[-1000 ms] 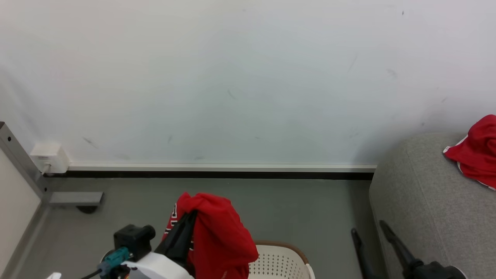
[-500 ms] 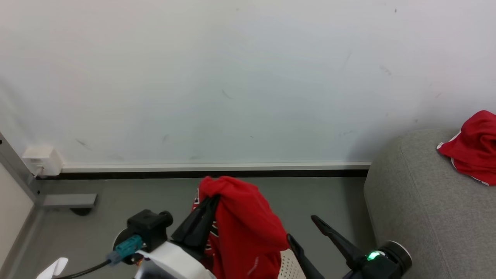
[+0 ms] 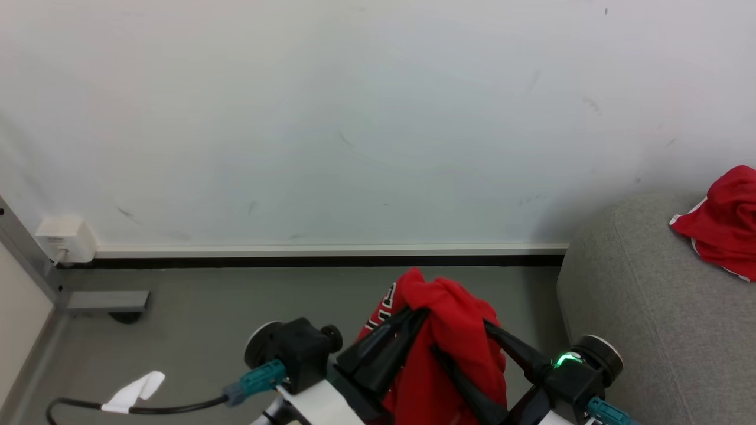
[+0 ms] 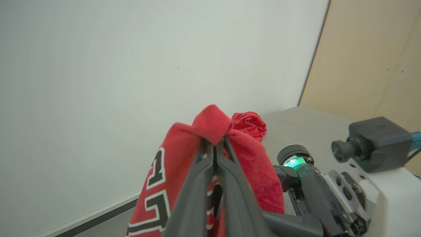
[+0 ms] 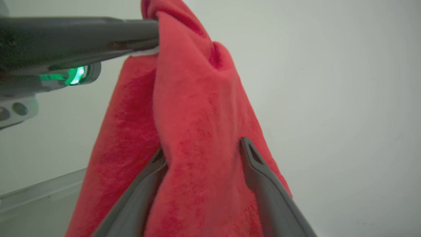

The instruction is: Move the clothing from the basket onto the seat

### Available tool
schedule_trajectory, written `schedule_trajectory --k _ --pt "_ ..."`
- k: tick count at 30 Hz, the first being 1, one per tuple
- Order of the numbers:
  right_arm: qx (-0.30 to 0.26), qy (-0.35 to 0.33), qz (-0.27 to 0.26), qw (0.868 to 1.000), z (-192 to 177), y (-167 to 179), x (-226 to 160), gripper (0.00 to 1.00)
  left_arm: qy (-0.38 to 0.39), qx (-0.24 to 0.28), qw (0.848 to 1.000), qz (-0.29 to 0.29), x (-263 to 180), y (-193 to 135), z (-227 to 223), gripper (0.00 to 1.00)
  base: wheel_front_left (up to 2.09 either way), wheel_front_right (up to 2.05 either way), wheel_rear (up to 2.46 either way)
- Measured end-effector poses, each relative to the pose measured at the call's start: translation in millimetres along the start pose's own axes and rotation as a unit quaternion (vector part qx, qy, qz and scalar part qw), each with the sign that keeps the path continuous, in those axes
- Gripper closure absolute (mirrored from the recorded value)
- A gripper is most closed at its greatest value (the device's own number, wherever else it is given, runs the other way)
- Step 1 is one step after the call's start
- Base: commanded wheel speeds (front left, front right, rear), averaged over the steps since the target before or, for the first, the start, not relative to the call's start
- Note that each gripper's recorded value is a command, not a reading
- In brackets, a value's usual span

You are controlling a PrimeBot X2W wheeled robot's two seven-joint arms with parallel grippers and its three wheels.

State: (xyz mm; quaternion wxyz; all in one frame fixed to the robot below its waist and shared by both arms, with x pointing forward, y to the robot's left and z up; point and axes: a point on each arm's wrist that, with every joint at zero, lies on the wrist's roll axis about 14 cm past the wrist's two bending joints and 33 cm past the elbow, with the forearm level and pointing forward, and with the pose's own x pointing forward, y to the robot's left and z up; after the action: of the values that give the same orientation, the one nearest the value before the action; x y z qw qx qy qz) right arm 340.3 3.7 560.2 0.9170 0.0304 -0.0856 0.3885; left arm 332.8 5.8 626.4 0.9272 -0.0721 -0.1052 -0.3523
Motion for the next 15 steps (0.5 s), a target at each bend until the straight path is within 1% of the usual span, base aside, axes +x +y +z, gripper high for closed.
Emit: schedule_trajectory --k 4,9,10,11,12,15 --pt "0.005 0.011 0.006 1.000 -5 0 0 0.00 -0.008 -0.011 0.998 -0.055 2 -25 6 1.00 0.00 0.00 0.00" --pt "0.014 0.018 0.015 1.000 -8 3 0 0.00 -0.002 -0.022 0.996 -0.085 3 -38 5 1.00 0.00 0.00 0.00" --pt "0.018 0.019 0.014 1.000 -9 3 0 0.12 -0.001 -0.023 0.996 -0.088 3 -39 4 1.00 0.00 0.00 0.00" --pt "0.019 0.019 0.014 1.000 -9 2 0 0.84 0.000 -0.026 0.996 -0.090 4 -39 3 1.00 0.00 0.00 0.00" --pt "0.021 0.017 0.011 1.000 -8 1 0 1.00 0.000 -0.028 0.996 -0.091 4 -39 3 1.00 0.00 0.00 0.00" --pt "0.029 0.016 0.005 0.999 -7 -2 -1 1.00 0.003 -0.029 0.996 -0.090 6 -38 -2 1.00 0.00 0.00 0.00"
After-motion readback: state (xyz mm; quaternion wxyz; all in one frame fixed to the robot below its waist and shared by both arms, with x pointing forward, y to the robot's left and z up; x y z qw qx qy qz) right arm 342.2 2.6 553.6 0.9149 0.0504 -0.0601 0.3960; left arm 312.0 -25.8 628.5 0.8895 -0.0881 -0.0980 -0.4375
